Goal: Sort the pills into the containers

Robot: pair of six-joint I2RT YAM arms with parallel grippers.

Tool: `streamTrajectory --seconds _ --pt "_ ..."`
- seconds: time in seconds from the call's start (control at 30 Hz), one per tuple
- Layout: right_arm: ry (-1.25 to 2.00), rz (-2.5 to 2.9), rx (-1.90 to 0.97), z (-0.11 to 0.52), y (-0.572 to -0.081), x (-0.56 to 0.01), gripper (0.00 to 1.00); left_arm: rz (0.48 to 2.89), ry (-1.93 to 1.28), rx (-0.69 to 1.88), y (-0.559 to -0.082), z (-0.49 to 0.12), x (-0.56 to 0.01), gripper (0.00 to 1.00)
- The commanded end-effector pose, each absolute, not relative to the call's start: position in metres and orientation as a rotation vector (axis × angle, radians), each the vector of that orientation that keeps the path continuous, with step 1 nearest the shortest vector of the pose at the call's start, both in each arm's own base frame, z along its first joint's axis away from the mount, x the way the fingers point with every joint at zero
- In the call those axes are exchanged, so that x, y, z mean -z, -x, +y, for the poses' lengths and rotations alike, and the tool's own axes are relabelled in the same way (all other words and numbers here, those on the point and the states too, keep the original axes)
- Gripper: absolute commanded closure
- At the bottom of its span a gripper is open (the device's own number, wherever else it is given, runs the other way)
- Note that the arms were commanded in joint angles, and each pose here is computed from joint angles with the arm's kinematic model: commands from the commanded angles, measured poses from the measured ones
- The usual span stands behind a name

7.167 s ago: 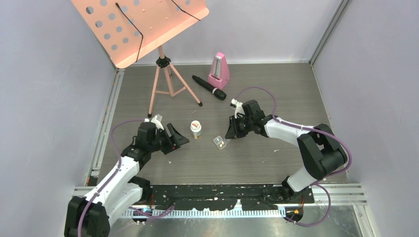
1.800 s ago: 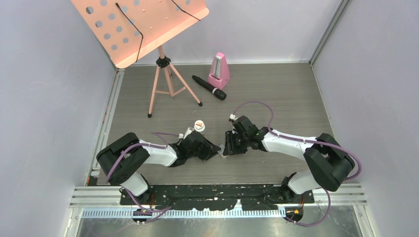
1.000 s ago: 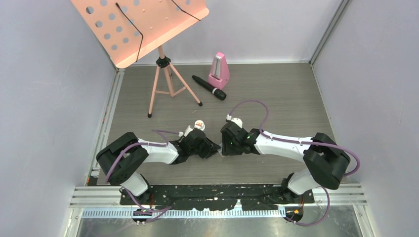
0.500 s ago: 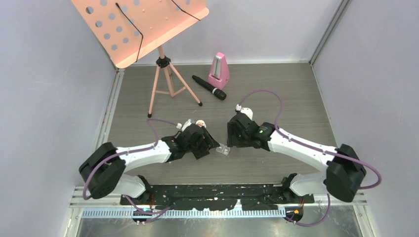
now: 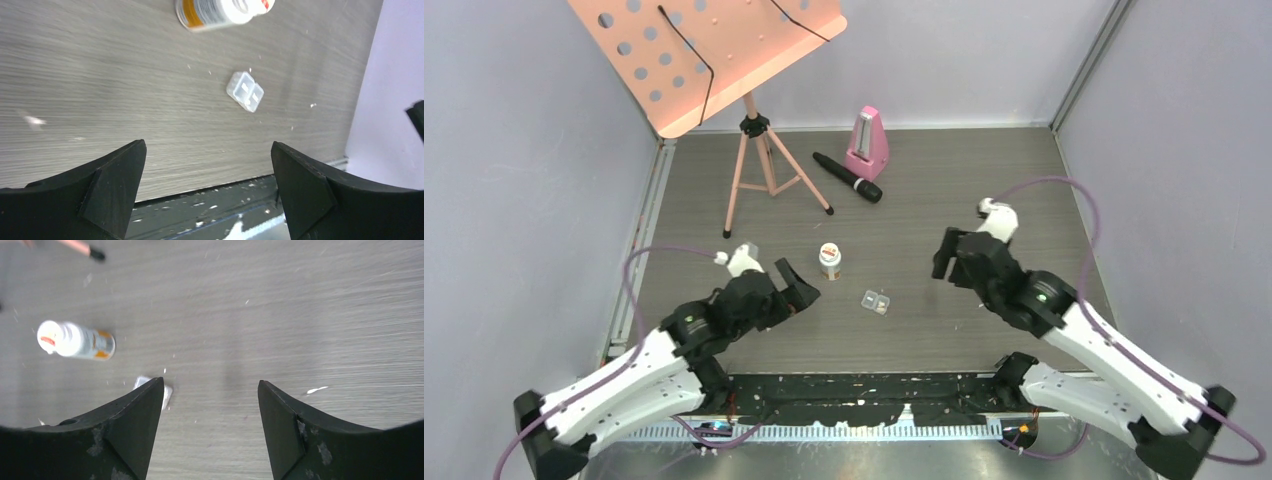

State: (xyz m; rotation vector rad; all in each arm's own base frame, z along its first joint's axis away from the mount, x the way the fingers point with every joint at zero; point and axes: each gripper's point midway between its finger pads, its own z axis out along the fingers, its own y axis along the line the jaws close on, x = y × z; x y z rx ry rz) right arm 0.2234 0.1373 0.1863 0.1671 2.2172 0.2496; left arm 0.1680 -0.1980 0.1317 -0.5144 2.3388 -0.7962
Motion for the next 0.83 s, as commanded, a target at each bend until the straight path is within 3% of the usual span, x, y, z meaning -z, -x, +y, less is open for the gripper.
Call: streamTrajectory --seconds 0.0,0.1,0.33,0.53,0.8 --pt "-0.366 1.950 -0.090 0.063 -0.218 -0.246 0.24 2.208 0.426 0.456 -0.162 -0.111 -0.165 0.01" --pt "-0.450 1.819 -0.073 0.033 -0.208 -0.285 0.22 2.091 0.425 0.392 -0.157 -0.072 -0.192 0.01" --pt "-0.465 1.661 -0.043 -0.011 -0.184 -0.351 0.02 1.882 0.397 0.338 -0.143 -0.014 -0.245 0.01" --pt "-0.511 1.581 -0.082 -0.028 -0.171 -0.386 0.04 1.810 0.426 0.328 -0.133 0.012 -0.271 0.01" --pt "-0.524 1.572 -0.074 -0.031 -0.170 -0.388 0.05 1.814 0.395 0.311 -0.135 0.010 -0.278 0.01"
